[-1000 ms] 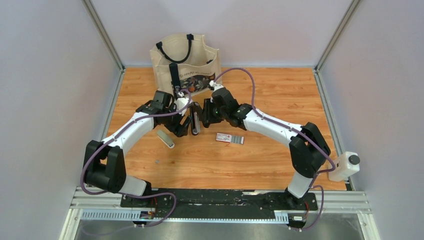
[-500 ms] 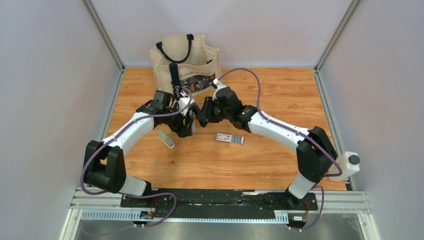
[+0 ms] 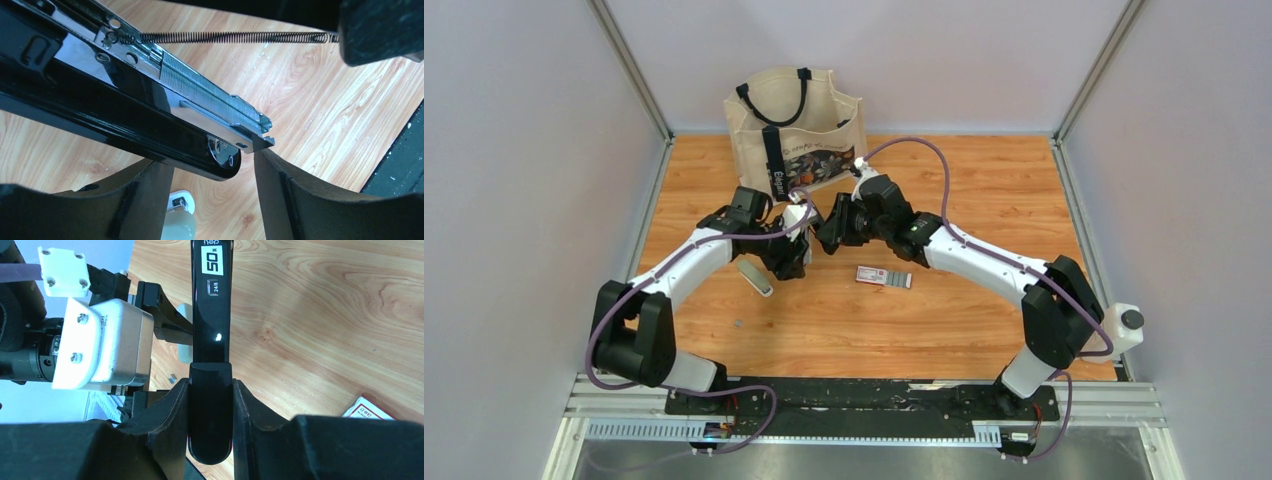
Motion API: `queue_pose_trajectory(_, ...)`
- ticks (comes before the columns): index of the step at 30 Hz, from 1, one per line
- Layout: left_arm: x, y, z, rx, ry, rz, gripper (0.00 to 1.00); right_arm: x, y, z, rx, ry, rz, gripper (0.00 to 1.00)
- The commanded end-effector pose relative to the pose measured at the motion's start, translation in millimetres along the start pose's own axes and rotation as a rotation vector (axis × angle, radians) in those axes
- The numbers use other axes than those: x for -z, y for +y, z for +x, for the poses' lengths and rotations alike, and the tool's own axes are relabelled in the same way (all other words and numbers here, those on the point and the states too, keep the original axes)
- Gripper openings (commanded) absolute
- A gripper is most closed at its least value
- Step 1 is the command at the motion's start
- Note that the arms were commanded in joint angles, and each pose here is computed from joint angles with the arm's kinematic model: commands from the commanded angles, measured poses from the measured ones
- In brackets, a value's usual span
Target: Unload the staples from the stapler
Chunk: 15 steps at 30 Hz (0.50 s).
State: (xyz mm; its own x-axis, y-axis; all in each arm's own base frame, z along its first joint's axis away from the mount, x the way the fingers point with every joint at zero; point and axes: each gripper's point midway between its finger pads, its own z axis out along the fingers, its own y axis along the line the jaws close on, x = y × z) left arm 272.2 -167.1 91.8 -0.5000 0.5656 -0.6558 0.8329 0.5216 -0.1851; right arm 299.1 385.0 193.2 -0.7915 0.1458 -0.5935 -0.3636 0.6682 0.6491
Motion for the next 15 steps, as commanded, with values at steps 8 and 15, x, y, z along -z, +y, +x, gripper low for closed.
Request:
queue_pose_trajectory(8, 13.1, 4.6, -27.2, -0.089, -0.108, -0.055, 0.47, 22.4, 50.7, -30.2, -0.003, -0.100, -0.184, 0.00)
queue_pose_trajectory(15, 11.8, 8.2, -26.1, -0.097, -0.102, -0.068, 0.27, 22.2, 52.6, -24.2, -0.011, -0.084, -0.217, 0.00)
